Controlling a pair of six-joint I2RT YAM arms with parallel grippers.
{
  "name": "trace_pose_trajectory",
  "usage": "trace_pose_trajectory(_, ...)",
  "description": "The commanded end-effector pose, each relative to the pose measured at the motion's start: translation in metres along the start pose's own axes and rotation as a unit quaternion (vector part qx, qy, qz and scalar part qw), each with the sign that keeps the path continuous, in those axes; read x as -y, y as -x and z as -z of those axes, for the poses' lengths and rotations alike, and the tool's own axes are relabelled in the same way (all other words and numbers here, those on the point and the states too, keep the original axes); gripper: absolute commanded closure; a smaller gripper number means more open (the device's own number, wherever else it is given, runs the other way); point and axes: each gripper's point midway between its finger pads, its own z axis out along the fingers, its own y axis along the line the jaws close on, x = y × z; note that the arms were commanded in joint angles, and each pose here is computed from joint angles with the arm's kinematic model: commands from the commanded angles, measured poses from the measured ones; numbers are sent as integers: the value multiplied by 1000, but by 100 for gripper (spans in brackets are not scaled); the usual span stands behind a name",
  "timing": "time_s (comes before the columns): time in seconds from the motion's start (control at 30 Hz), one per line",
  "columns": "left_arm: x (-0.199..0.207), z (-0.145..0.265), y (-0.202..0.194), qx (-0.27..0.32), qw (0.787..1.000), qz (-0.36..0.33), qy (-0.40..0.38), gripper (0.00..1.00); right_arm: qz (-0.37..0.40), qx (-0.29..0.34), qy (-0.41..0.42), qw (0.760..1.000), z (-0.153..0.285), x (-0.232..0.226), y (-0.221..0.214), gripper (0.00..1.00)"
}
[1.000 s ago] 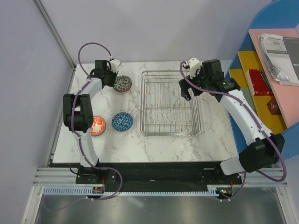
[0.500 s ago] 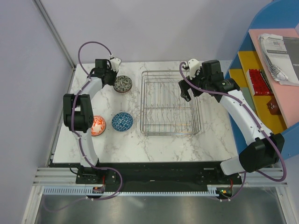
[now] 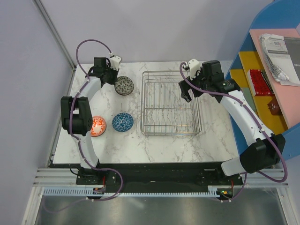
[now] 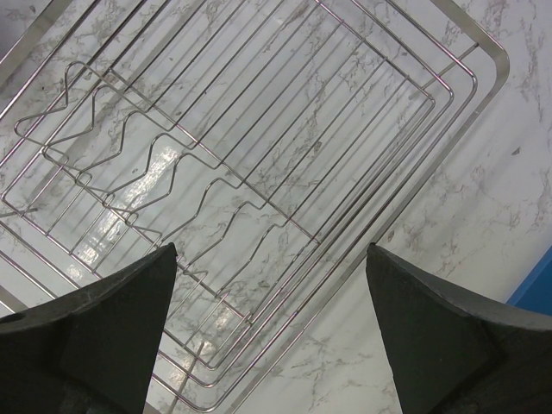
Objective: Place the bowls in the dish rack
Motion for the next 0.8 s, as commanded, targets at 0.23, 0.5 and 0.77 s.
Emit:
trace_pose_trajectory(0.23, 1, 7, 19, 17, 1000, -3, -2, 98, 3, 22, 2, 1000, 10, -5, 11, 2)
trace_pose_trajectory(0.5, -4, 5, 18, 15, 1000, -9, 10, 95, 3, 20, 2, 1000, 8, -5, 10, 2)
trace_pose_trajectory(0.77, -4, 4, 18, 15, 1000, -9, 8, 70, 3, 19, 3, 1000, 7, -5, 9, 2)
